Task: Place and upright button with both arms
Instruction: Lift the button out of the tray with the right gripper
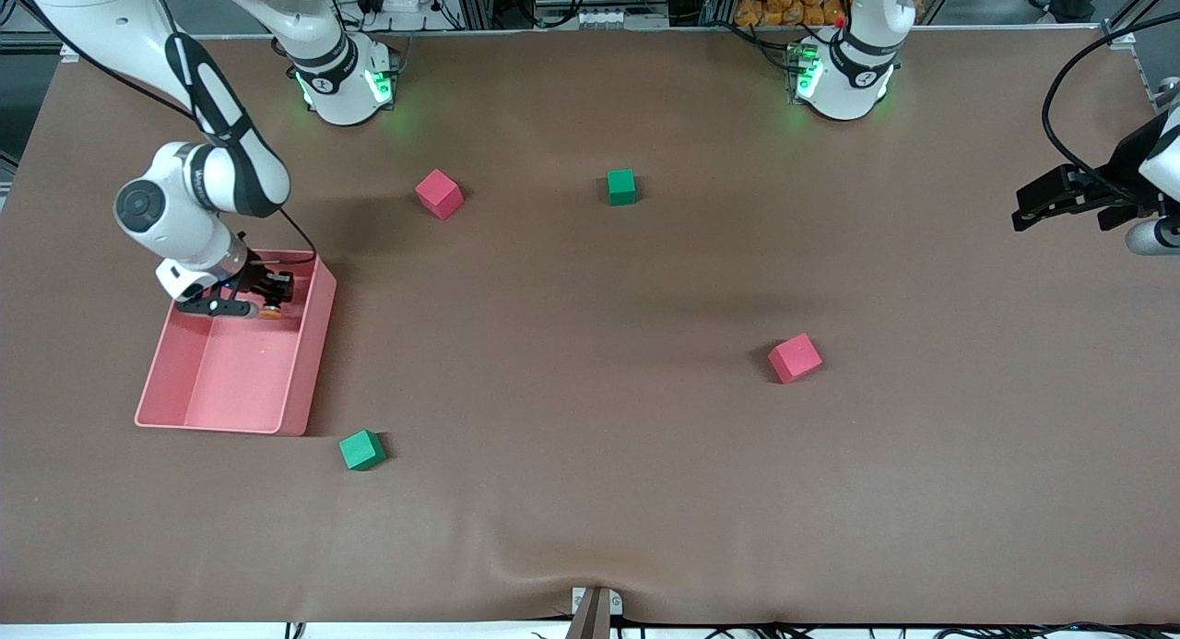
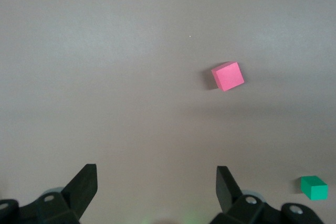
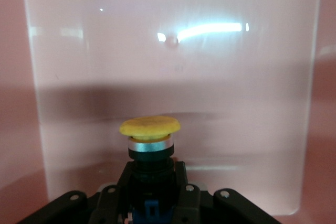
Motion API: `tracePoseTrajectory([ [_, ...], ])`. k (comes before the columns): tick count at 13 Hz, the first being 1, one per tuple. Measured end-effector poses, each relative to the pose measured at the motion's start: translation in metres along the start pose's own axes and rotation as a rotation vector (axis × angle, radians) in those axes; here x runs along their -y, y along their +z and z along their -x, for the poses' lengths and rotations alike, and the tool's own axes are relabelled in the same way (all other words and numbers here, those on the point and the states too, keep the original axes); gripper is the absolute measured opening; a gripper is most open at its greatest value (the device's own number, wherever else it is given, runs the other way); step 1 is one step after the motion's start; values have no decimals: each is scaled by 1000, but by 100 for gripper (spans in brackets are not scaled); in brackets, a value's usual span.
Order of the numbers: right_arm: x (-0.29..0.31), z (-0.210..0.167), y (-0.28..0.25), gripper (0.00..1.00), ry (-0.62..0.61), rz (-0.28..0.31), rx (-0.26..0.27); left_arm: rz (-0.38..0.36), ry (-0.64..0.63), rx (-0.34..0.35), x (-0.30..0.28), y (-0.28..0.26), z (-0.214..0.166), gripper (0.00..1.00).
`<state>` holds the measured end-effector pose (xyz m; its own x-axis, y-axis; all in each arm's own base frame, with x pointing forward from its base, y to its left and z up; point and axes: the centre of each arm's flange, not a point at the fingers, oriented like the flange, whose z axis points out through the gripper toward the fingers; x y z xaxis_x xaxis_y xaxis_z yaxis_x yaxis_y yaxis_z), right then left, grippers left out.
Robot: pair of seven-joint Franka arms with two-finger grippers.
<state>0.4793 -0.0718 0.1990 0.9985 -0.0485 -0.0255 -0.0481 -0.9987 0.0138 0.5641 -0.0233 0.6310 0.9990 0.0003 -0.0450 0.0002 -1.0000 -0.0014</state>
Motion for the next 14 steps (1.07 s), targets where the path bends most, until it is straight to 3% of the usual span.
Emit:
tracePoseTrajectory([
  [3,-3,-33,-48,34,-55,1,-2,0,0,0,0,0,0,100],
  [7,2,-73,-123,34,-103,-10,96,0,0,0,0,0,0,100],
  [10,65,-92,-163,34,-214,-4,95,0,1,0,0,0,0,100],
  [14,184,-81,-167,34,-352,-21,85,0,0,0,0,0,0,100],
])
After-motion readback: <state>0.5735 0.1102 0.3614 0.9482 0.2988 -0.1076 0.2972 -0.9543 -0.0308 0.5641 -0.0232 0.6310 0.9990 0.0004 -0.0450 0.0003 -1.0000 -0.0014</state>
